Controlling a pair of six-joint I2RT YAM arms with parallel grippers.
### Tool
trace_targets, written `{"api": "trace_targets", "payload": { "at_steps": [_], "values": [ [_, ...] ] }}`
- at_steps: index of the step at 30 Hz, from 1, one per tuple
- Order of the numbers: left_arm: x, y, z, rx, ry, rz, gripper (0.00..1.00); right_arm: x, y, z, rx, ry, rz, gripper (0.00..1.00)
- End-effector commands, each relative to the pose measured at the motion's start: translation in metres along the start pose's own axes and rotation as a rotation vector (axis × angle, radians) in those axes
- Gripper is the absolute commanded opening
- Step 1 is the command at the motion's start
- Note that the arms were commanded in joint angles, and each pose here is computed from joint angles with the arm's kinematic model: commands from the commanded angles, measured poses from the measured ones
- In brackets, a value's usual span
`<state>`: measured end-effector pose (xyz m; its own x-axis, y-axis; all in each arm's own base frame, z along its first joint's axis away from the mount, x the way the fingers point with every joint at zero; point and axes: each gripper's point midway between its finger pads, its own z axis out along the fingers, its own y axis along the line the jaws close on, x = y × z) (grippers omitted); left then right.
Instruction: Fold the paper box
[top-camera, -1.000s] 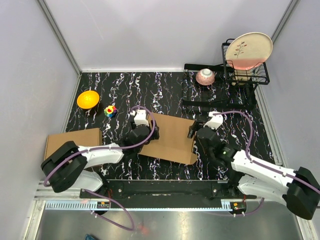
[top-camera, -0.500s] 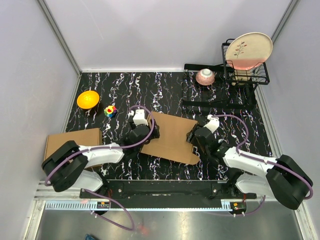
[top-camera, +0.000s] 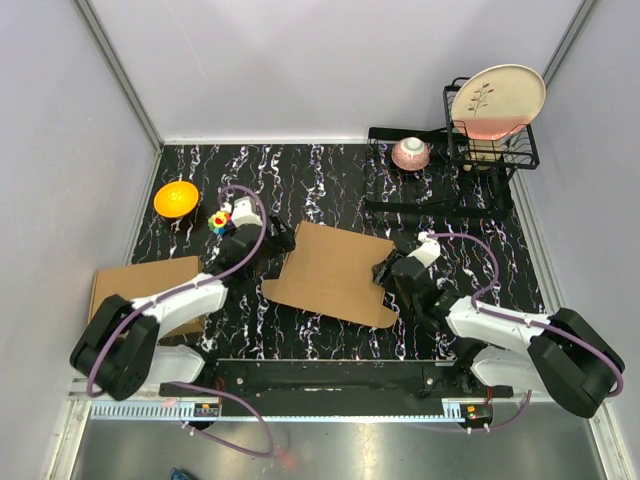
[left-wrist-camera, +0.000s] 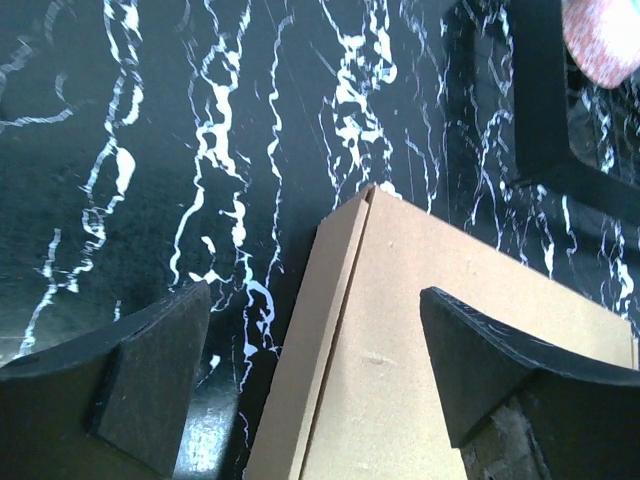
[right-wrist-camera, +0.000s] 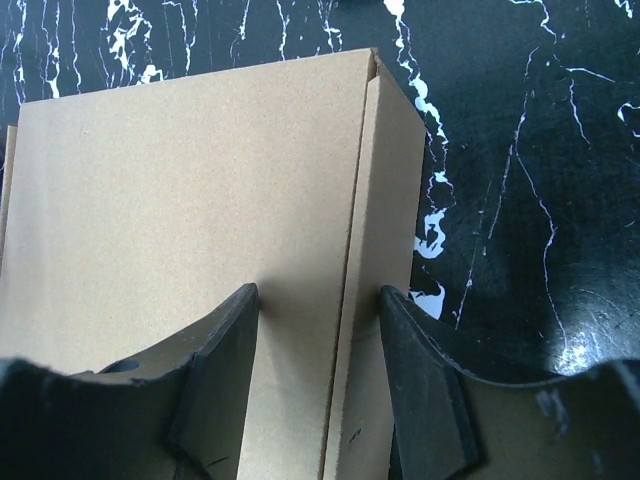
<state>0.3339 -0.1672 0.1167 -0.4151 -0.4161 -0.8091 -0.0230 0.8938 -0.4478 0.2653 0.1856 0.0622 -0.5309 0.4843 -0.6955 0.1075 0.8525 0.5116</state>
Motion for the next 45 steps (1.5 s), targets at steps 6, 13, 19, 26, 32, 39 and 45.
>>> {"api": "trace_targets", "payload": {
  "at_steps": [6, 13, 19, 26, 32, 39, 45],
  "values": [
    [0.041, -0.043, 0.034, 0.212, 0.201, -0.046, 0.84, 0.037, -0.032, 0.002, 0.098, 0.143, -0.116, 0.53],
    [0.058, -0.035, 0.037, 0.213, 0.225, -0.045, 0.49, 0.037, -0.03, 0.004, 0.091, 0.15, -0.13, 0.4],
    [0.069, -0.039, 0.036, 0.253, 0.256, -0.043, 0.34, 0.042, -0.026, 0.005, 0.069, 0.166, -0.125, 0.38],
    [0.089, -0.047, 0.032, 0.293, 0.304, -0.03, 0.31, 0.049, -0.023, 0.006, 0.058, 0.201, -0.105, 0.42],
    [0.039, -0.041, 0.032, 0.207, 0.178, -0.007, 0.45, 0.005, -0.011, -0.016, 0.06, 0.097, -0.111, 0.63],
    [-0.018, -0.044, 0.024, 0.158, 0.066, 0.029, 0.62, -0.046, 0.005, -0.04, 0.071, -0.018, -0.143, 0.74],
    [-0.052, -0.034, -0.017, 0.128, -0.085, -0.039, 0.58, -0.089, 0.015, -0.025, 0.111, -0.094, -0.208, 0.68]
  ]
}}
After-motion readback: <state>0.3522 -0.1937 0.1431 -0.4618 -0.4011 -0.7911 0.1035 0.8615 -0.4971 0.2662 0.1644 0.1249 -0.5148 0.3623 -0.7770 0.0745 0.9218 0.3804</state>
